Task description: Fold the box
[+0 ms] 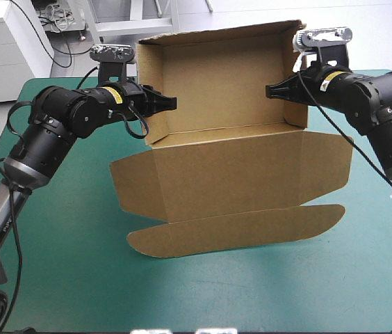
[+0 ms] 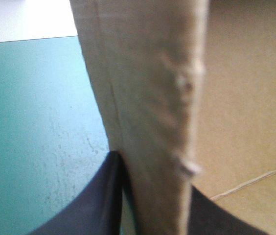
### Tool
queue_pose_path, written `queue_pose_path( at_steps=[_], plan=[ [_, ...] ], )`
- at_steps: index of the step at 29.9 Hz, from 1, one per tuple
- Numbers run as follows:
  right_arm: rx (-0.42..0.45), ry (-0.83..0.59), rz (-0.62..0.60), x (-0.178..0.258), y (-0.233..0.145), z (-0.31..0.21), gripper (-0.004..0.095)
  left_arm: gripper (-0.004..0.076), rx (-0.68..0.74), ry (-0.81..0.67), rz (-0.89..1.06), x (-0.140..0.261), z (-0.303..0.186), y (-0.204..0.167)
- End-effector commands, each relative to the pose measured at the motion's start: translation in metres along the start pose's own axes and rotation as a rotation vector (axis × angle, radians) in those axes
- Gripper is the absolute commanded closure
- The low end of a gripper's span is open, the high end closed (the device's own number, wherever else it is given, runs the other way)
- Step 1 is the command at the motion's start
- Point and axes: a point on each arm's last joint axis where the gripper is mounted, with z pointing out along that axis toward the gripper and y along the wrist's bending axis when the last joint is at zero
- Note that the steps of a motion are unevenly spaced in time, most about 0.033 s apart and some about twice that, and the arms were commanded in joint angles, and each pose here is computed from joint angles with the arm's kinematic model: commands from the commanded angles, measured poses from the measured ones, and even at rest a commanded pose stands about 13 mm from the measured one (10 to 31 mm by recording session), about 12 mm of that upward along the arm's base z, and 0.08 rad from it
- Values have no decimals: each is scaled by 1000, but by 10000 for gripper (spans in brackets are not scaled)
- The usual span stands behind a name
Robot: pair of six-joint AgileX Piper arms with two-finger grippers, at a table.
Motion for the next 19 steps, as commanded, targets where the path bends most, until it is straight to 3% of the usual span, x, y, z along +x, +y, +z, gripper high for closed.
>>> queue_pose_path(
  at_steps=[1, 19],
  plan=[
    [-34, -105, 11, -14, 4, -17, 924, 731, 89, -118, -1, -15, -24, -14],
    [-50, 352, 22, 44, 8, 95, 924, 731, 28, 354, 43, 40, 88, -2]
  ],
)
